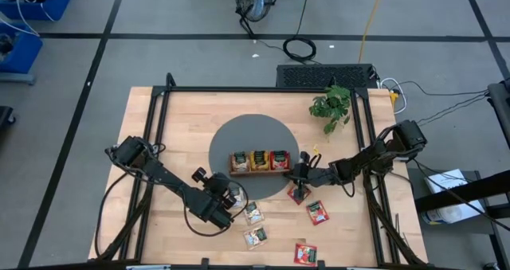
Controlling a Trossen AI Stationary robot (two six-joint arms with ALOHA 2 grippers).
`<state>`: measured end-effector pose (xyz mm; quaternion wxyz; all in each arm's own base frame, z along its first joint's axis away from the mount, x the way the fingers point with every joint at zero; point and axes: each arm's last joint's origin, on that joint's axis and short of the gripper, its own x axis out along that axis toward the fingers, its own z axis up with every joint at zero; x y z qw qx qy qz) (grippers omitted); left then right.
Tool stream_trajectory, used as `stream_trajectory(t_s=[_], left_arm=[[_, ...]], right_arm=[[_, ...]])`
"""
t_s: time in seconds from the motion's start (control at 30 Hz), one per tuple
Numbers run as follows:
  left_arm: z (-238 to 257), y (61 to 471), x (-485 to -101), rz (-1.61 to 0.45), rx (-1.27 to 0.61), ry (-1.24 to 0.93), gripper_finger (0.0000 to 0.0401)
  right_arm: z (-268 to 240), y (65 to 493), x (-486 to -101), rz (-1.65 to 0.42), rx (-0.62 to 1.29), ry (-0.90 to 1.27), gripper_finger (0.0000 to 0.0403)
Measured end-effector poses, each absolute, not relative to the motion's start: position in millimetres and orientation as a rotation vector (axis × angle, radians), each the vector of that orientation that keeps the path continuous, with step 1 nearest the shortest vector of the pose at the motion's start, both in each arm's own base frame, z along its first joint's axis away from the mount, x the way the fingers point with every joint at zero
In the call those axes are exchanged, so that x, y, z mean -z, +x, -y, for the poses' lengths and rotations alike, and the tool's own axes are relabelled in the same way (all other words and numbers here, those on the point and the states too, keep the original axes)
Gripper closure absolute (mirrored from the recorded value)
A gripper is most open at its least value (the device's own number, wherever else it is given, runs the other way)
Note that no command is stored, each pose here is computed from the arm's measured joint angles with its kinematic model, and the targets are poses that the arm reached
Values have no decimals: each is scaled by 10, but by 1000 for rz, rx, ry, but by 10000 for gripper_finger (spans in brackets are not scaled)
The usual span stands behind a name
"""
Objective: Pick & Place Tea
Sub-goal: Adjust the wooden organizer, then put the bottom brown tea bag into the left section of the wooden organizer
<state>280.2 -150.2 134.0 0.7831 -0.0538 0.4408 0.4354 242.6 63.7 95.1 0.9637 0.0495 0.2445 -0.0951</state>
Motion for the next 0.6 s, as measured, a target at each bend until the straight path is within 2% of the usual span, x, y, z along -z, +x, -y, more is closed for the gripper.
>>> stream_trajectory(t_s=[0.23, 0.47, 0.6], left_arm=[[1551, 2779, -1338, -958, -914, -95, 359], [1695, 2810, -1444, -966, -836, -52, 359], [1821, 2828, -1507, -952, -758, -11, 359]], right_arm=[[-682, 2433, -981, -464, 165, 97, 403], [-915, 2425, -1123, -321, 36, 22, 403], [-987, 2416, -1146, -307, -84, 20, 403]])
